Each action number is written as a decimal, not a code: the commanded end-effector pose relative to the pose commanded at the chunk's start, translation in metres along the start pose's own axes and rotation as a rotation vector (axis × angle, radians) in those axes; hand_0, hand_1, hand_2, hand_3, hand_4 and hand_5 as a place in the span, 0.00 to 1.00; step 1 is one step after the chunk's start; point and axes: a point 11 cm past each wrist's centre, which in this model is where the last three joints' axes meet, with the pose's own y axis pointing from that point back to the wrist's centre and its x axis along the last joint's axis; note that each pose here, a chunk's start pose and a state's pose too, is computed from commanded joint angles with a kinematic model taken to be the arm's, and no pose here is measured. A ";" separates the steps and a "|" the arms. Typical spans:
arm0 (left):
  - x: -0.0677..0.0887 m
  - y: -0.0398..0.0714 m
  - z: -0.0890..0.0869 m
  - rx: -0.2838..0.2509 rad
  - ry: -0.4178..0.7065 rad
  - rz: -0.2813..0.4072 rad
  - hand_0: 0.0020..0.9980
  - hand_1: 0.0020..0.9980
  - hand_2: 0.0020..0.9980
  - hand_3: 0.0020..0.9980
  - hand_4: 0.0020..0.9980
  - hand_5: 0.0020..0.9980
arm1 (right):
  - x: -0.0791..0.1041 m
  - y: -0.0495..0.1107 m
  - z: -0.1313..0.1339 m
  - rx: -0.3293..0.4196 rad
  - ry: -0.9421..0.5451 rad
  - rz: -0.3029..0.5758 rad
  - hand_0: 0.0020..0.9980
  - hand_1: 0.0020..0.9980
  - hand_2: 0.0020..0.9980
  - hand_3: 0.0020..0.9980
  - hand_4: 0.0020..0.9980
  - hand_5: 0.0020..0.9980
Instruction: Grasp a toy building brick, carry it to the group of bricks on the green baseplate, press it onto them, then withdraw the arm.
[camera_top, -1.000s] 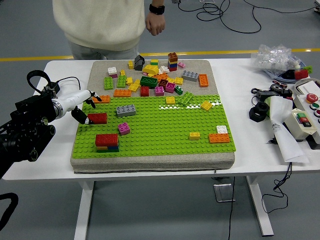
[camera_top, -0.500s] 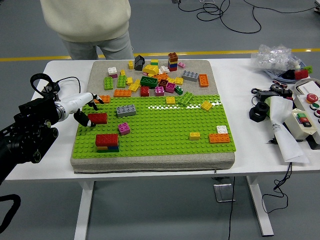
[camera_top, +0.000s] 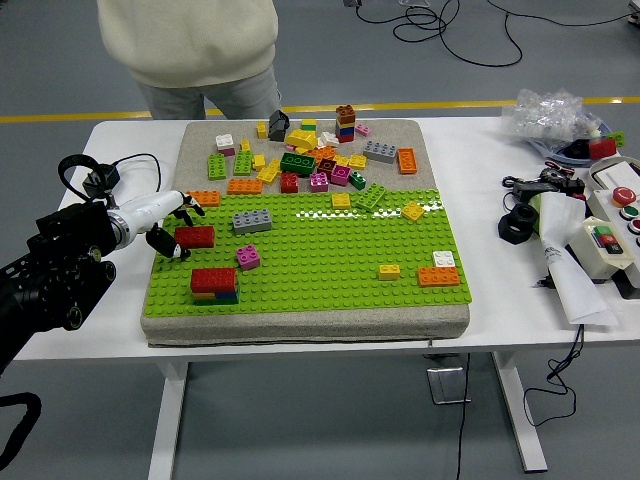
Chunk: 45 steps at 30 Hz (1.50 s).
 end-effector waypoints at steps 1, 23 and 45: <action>0.000 0.000 0.000 0.001 0.004 0.002 0.83 0.75 0.59 0.70 0.76 0.00 | 0.000 0.000 0.000 0.000 0.000 0.000 0.77 0.71 0.77 0.77 0.97 0.70; -0.001 -0.001 0.000 -0.001 0.050 0.023 0.64 0.59 0.52 0.53 0.52 0.00 | -0.001 0.000 0.000 0.001 -0.002 -0.001 0.77 0.71 0.77 0.77 0.97 0.70; 0.020 0.009 0.001 -0.036 0.062 0.092 0.62 0.56 0.51 0.52 0.50 0.00 | 0.000 0.000 0.002 -0.002 -0.016 0.002 0.77 0.72 0.77 0.76 0.97 0.70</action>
